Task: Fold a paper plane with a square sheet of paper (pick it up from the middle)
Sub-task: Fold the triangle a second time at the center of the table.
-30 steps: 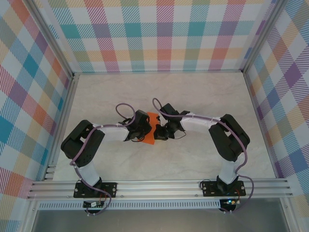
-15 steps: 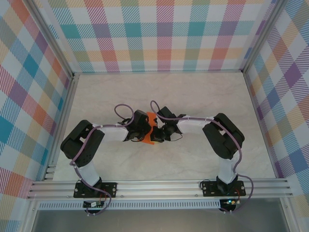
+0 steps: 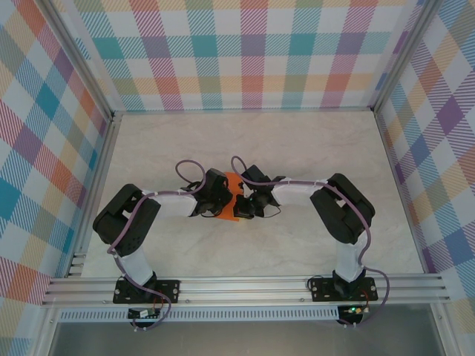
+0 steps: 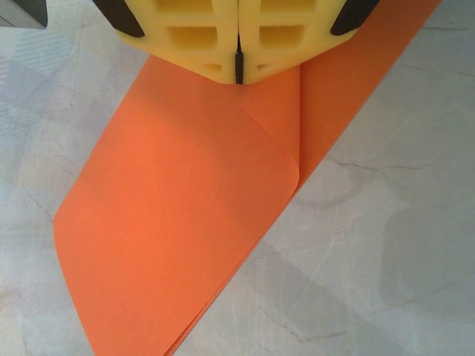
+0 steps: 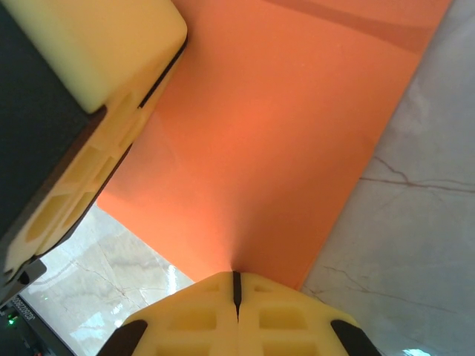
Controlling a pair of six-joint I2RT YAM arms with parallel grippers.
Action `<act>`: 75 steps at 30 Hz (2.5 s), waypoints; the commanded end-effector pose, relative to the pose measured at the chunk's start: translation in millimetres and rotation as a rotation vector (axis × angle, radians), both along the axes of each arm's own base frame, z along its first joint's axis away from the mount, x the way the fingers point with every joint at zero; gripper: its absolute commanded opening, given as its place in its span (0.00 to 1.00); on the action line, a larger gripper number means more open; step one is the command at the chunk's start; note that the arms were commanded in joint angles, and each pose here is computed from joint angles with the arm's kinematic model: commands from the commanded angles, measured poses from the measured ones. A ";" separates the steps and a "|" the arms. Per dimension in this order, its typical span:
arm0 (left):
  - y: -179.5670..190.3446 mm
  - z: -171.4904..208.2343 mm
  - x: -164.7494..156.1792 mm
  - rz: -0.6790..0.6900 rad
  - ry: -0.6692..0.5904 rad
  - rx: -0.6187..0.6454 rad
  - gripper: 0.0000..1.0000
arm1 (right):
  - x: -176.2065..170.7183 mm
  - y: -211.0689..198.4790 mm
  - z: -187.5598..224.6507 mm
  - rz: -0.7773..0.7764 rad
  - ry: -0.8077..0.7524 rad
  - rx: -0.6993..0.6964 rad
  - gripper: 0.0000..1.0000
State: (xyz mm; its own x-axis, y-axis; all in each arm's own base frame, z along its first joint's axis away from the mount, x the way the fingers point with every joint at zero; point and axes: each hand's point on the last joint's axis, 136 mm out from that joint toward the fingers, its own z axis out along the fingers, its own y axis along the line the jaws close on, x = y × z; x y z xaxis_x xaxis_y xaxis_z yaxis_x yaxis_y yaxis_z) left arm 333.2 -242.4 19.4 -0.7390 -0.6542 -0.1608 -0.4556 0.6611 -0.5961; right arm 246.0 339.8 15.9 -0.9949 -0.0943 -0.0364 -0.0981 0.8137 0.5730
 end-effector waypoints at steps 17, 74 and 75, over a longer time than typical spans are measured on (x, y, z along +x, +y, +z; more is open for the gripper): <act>26.7 -36.7 -30.8 -0.007 0.142 0.103 0.06 | -20.3 -10.7 -10.8 0.044 0.068 -0.043 0.04; 51.7 30.3 26.5 -0.222 -0.262 0.089 0.27 | -44.2 -50.9 -46.9 0.036 0.164 -0.179 0.03; 50.9 34.3 26.5 -0.226 -0.263 0.088 0.27 | -44.7 -51.3 -47.0 0.036 0.166 -0.181 0.03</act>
State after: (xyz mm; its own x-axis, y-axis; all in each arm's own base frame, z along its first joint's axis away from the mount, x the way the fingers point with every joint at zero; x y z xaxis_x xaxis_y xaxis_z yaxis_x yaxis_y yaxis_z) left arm 354.9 -198.4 35.8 -0.8014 -0.4812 -0.3553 -0.1686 0.7517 -0.6376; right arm 243.8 337.0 13.2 -0.9898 -0.1365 -0.0416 -0.1337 0.7852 0.6047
